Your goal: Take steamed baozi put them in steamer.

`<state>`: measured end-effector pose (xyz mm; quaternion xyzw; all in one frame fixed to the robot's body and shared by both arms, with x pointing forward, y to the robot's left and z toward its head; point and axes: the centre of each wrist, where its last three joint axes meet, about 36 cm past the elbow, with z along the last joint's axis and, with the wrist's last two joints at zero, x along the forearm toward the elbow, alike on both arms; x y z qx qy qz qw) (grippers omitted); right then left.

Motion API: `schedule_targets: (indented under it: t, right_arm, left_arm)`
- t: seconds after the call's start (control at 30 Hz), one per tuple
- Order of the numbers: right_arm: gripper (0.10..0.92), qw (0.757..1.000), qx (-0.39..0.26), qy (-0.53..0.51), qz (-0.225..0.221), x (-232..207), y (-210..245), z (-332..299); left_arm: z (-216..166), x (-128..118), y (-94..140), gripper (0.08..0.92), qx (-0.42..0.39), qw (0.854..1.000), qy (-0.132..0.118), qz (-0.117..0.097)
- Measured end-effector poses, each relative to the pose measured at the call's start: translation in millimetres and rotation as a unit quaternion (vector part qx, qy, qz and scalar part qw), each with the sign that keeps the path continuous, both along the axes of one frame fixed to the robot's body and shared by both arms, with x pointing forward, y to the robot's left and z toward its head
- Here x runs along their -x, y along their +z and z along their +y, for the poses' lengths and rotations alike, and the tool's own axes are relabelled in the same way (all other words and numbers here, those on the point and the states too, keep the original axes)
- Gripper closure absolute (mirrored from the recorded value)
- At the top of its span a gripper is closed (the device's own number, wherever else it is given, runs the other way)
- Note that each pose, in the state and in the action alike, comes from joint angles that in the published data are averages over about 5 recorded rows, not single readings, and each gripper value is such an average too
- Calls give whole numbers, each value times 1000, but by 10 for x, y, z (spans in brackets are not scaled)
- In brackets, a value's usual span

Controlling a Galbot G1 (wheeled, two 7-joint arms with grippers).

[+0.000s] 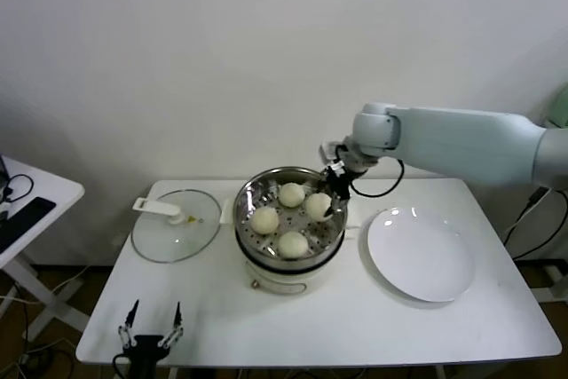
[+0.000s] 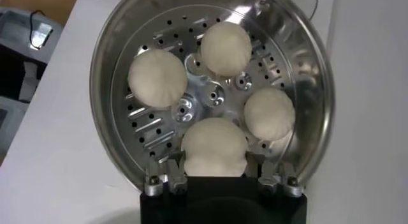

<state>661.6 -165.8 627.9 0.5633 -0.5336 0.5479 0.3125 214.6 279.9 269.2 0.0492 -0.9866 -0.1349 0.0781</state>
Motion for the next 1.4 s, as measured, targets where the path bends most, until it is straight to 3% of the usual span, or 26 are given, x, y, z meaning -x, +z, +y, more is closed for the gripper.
schedule_targets:
  t: [0.5,0.77,0.97,1.2,1.4]
  right_arm:
    - [354,1000,1,-6,10,-49,-374,0]
    - [211,1000,-9,-4,10,-58,-336,-57]
    - [200,1000,-26,-12,4,-56,-36,-155]
    - [200,991,-109,-62,-38,57,317,-381]
    - [200,961,-230,-125,-89,288,263,-646]
  left_arm:
    - [11,-38,-32,177,0,1000,0,1]
    - [19,-44,-32,177,-1,1000,-2,1]
    - [26,-54,-17,177,-3,1000,-3,-1]
    - [12,-90,-1,177,-2,1000,-5,-5]
    - [-7,-103,-2,177,-2,1000,-8,-5]
